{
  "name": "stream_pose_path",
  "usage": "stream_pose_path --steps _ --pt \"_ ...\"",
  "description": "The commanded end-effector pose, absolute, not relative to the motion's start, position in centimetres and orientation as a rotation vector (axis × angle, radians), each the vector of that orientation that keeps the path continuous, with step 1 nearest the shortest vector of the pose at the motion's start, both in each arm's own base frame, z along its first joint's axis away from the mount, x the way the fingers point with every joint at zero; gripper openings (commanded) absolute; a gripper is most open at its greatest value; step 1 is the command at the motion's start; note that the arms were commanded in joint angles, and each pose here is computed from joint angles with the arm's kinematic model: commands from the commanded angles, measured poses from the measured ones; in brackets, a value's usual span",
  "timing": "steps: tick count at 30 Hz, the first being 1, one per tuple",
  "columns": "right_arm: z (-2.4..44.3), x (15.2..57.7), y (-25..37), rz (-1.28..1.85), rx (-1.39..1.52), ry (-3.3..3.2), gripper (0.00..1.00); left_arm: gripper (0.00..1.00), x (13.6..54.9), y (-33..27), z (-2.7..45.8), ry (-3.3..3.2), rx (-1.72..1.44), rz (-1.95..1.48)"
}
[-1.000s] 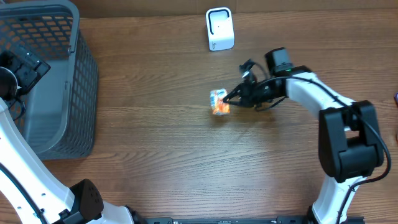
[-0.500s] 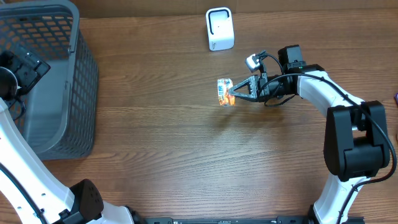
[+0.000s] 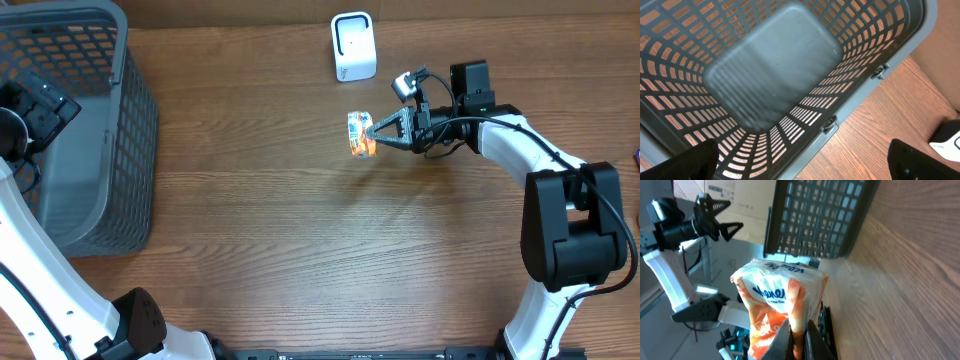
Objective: Scan the item barcode
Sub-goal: 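Carry the orange Kleenex pack up toward the white scanner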
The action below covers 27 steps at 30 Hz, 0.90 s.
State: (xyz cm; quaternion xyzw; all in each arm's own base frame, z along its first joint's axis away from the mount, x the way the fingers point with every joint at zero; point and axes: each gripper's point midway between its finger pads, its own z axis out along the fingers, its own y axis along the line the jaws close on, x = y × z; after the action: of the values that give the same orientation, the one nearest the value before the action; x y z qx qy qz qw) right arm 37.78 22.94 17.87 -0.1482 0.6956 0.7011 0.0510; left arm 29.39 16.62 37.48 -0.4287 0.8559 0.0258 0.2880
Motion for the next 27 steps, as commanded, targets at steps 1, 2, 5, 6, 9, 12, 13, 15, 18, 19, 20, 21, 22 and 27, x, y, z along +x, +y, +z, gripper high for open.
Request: stream_pose_path --steps 1,2,5,6,9,12,13,15,18,19,20,21,22,27 --pt "20.1 37.4 22.8 2.198 -0.421 2.128 0.04 1.0 29.4 16.7 37.5 2.278 -1.159 0.061" --pt "20.1 37.4 22.8 2.199 -0.421 2.128 0.04 1.0 29.4 16.7 37.5 2.278 -1.159 0.061" --pt "20.1 37.4 22.8 2.198 -0.421 2.128 0.04 1.0 29.4 16.7 37.5 2.278 -1.159 0.061" --pt "20.1 37.4 22.8 2.198 -0.422 2.128 0.04 1.0 29.4 16.7 37.5 2.278 -1.159 0.061" --pt "20.1 37.4 22.8 2.198 -0.421 2.128 0.04 1.0 29.4 16.7 37.5 2.278 -1.159 0.061" --pt "20.0 37.5 22.9 2.188 -0.415 2.134 0.04 1.0 29.4 16.7 37.5 2.278 -1.159 0.061" --pt "19.7 37.7 22.9 2.168 -0.394 2.153 0.04 1.0 29.4 16.7 37.5 2.278 -1.159 0.061" --pt "18.5 38.9 23.0 2.077 -0.277 2.243 0.04 1.0 29.4 16.7 37.5 2.278 -1.159 0.061" --pt "16.0 41.5 22.6 1.857 -0.075 2.361 0.04 1.0 29.4 16.7 37.5 2.278 -1.159 0.061" --pt "15.1 42.4 22.2 1.766 -0.013 2.392 0.04 1.0 29.4 16.7 37.5 2.278 -1.159 0.061" --pt "14.5 42.9 22.0 1.713 0.02 2.409 0.04 1.0 29.4 16.7 37.5 2.278 -1.159 0.061" --pt "13.5 43.5 21.5 1.628 0.073 2.438 0.04 1.0 29.4 16.7 37.5 2.278 -1.159 0.061" --pt "12.4 44.2 20.8 1.522 0.137 2.478 0.04 0.99 29.4 16.7 37.5 2.278 -1.159 0.061" --pt "9.2 46.2 15.8 0.849 0.19 2.658 0.04 1.0 29.4 16.7 37.5 2.278 -1.159 0.061"
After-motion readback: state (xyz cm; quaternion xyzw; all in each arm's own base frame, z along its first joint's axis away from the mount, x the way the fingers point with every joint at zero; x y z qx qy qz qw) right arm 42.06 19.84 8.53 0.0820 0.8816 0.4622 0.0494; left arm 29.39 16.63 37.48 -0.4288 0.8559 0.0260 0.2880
